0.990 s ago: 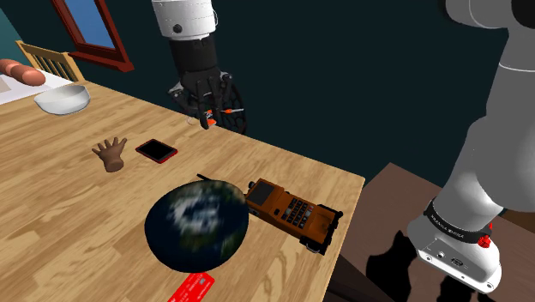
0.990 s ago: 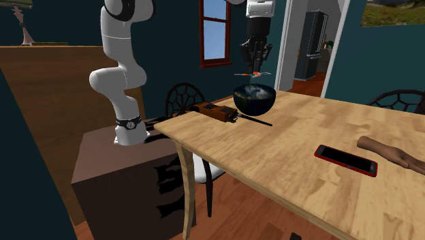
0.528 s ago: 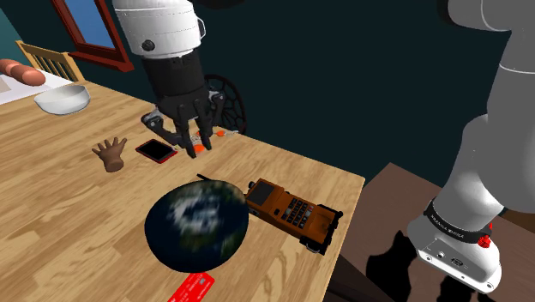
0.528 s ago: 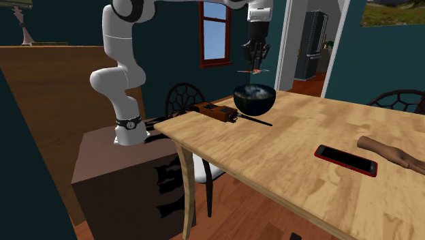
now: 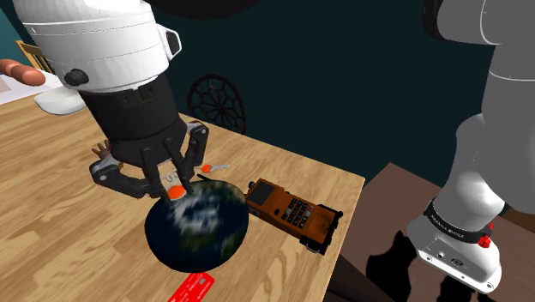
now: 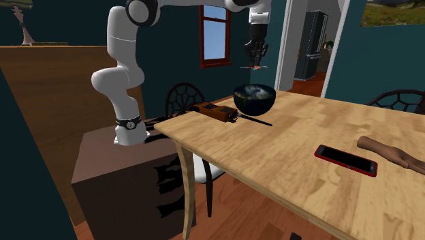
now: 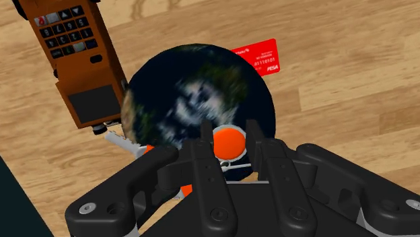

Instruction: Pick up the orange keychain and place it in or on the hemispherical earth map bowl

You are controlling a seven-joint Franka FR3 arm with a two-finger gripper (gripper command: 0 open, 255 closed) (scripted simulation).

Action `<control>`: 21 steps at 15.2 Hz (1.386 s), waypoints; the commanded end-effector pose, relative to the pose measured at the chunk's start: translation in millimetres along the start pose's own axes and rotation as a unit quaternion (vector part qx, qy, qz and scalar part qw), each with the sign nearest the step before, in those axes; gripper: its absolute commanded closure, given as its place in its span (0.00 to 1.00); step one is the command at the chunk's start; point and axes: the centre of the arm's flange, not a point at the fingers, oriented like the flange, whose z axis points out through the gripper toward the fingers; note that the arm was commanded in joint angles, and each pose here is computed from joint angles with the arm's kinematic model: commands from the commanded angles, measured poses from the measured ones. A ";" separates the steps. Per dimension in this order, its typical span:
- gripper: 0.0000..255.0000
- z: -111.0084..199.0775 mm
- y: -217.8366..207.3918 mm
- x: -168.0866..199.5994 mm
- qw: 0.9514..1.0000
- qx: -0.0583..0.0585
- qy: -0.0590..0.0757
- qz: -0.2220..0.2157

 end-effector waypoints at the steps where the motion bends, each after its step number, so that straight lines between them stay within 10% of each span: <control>1: 1.00 -2.3 -20.6 -16.0 1.000 0.000 0.000 0.001; 21: 1.00 75.0 -30.3 -24.3 1.000 0.000 0.000 0.001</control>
